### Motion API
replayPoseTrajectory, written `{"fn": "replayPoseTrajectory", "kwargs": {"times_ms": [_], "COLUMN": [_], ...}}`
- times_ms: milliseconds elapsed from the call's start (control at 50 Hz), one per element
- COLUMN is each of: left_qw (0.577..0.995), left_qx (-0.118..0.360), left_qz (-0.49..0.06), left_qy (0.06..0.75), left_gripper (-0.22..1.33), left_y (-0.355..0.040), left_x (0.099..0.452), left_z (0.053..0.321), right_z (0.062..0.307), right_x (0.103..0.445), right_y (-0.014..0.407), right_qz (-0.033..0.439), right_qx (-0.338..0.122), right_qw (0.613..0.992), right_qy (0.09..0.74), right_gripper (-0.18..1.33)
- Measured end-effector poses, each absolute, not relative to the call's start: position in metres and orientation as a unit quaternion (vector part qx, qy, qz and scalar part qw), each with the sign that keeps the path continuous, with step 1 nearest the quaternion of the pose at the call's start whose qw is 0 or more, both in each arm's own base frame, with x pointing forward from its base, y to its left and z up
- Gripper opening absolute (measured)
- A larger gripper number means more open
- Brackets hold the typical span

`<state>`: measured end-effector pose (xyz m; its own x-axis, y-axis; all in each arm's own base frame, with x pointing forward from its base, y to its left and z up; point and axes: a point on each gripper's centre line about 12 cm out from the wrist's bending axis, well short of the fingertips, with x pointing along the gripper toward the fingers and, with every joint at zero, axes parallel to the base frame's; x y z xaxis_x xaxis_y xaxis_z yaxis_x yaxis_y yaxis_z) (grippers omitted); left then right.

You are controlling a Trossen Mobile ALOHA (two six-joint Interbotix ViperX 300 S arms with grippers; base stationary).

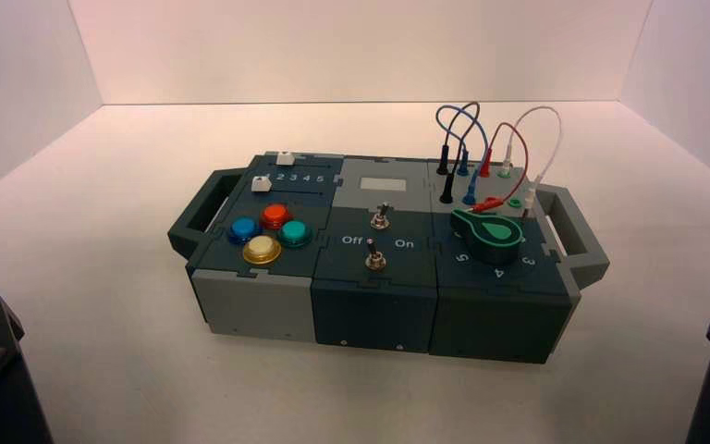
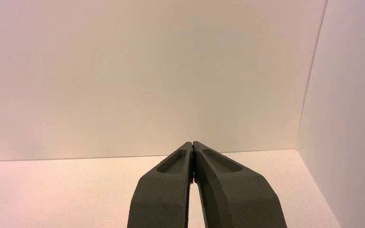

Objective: Rotate the box clockwise.

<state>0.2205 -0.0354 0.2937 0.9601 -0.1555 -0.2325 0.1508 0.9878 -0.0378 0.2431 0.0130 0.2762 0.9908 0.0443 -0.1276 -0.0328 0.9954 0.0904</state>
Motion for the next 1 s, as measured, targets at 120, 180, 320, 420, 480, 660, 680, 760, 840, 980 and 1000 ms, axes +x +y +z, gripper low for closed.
{"fn": "replayPoseTrajectory", "kwargs": {"times_ms": [120, 180, 320, 420, 480, 660, 680, 760, 840, 980, 1000], "left_qw": [0.99, 0.99, 0.99, 0.99, 0.989, 0.976, 0.975, 0.964, 0.953, 0.932, 0.929], "left_qx": [-0.009, -0.01, -0.009, -0.01, -0.009, -0.004, -0.003, 0.004, 0.004, 0.004, 0.005], "left_qz": [-0.077, -0.077, -0.077, -0.077, -0.077, -0.104, -0.109, -0.133, -0.153, -0.182, -0.186], "left_qy": [0.117, 0.117, 0.117, 0.12, 0.126, 0.19, 0.195, 0.231, 0.26, 0.312, 0.32], "left_gripper": [-0.17, -0.17, -0.17, -0.17, -0.17, -0.16, -0.17, -0.17, -0.17, -0.17, -0.17], "left_y": [-0.035, -0.035, -0.035, -0.035, -0.035, -0.048, -0.05, -0.061, -0.071, -0.085, -0.087], "left_x": [0.22, 0.22, 0.22, 0.22, 0.219, 0.216, 0.216, 0.212, 0.207, 0.194, 0.192], "left_z": [0.294, 0.294, 0.294, 0.294, 0.292, 0.275, 0.273, 0.264, 0.258, 0.248, 0.246], "right_z": [0.276, 0.276, 0.276, 0.276, 0.275, 0.269, 0.269, 0.267, 0.266, 0.266, 0.265], "right_x": [0.243, 0.243, 0.243, 0.243, 0.243, 0.243, 0.243, 0.244, 0.247, 0.257, 0.258], "right_y": [0.013, 0.013, 0.013, 0.013, 0.014, 0.018, 0.018, 0.018, 0.019, 0.02, 0.021], "right_qz": [0.019, 0.019, 0.019, 0.02, 0.022, 0.029, 0.03, 0.029, 0.029, 0.031, 0.032], "right_qx": [0.044, 0.044, 0.045, 0.045, 0.044, 0.043, 0.043, 0.042, 0.043, 0.041, 0.04], "right_qw": [0.997, 0.997, 0.997, 0.997, 0.996, 0.994, 0.994, 0.994, 0.992, 0.987, 0.986], "right_qy": [0.066, 0.065, 0.066, 0.067, 0.071, 0.091, 0.092, 0.101, 0.115, 0.15, 0.156], "right_gripper": [-0.14, -0.14, -0.14, -0.14, -0.14, -0.14, -0.14, -0.14, -0.14, -0.14, -0.14]}}
